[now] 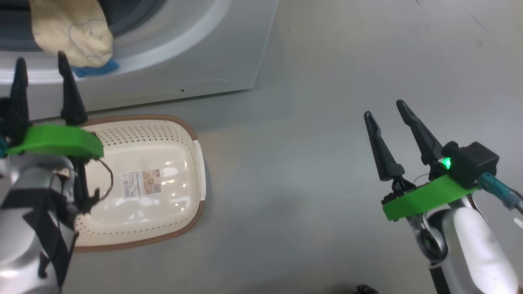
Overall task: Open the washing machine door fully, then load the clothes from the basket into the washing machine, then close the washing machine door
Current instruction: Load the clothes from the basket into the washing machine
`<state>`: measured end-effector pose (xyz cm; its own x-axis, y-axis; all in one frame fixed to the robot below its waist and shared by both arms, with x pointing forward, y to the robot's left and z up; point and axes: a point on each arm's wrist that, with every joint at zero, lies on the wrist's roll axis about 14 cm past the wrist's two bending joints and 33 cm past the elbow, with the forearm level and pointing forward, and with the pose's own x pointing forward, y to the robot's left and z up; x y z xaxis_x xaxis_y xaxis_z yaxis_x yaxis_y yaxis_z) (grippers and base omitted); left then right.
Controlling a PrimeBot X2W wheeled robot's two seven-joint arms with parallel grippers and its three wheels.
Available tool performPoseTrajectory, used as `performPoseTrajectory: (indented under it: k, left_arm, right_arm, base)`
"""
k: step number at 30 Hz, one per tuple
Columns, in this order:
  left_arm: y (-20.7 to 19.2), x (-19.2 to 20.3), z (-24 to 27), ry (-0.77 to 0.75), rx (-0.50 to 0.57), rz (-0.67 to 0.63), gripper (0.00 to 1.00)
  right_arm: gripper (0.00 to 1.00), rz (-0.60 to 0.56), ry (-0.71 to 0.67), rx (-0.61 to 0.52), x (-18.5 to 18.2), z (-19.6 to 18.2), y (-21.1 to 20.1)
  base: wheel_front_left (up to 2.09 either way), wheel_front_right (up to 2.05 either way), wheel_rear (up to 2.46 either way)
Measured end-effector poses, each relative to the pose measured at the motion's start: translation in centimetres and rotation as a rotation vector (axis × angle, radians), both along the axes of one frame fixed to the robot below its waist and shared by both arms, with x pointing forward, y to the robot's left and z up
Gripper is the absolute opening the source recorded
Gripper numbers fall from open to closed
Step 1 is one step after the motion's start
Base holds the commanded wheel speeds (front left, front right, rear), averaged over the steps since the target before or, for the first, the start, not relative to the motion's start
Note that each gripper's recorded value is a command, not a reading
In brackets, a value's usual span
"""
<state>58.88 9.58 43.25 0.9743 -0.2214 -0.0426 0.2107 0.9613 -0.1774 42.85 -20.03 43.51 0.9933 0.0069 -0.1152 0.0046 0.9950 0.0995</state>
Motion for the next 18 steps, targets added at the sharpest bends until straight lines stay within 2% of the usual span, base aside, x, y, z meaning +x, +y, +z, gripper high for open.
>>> performPoseTrajectory:
  k: [9,18]
  left_arm:
    - [2.4,-8.2,0.0,0.042,0.0,0.075,1.0]
    - [4.2,-13.0,0.8,0.065,0.007,0.124,1.0]
  right_arm:
    - [1.0,0.047,-0.047,-0.016,0.2,2.4,1.4]
    - [1.0,0.08,-0.064,-0.023,-0.6,4.0,2.6]
  base:
    - [0.0,0.0,0.0]
    - [0.0,0.0,0.0]
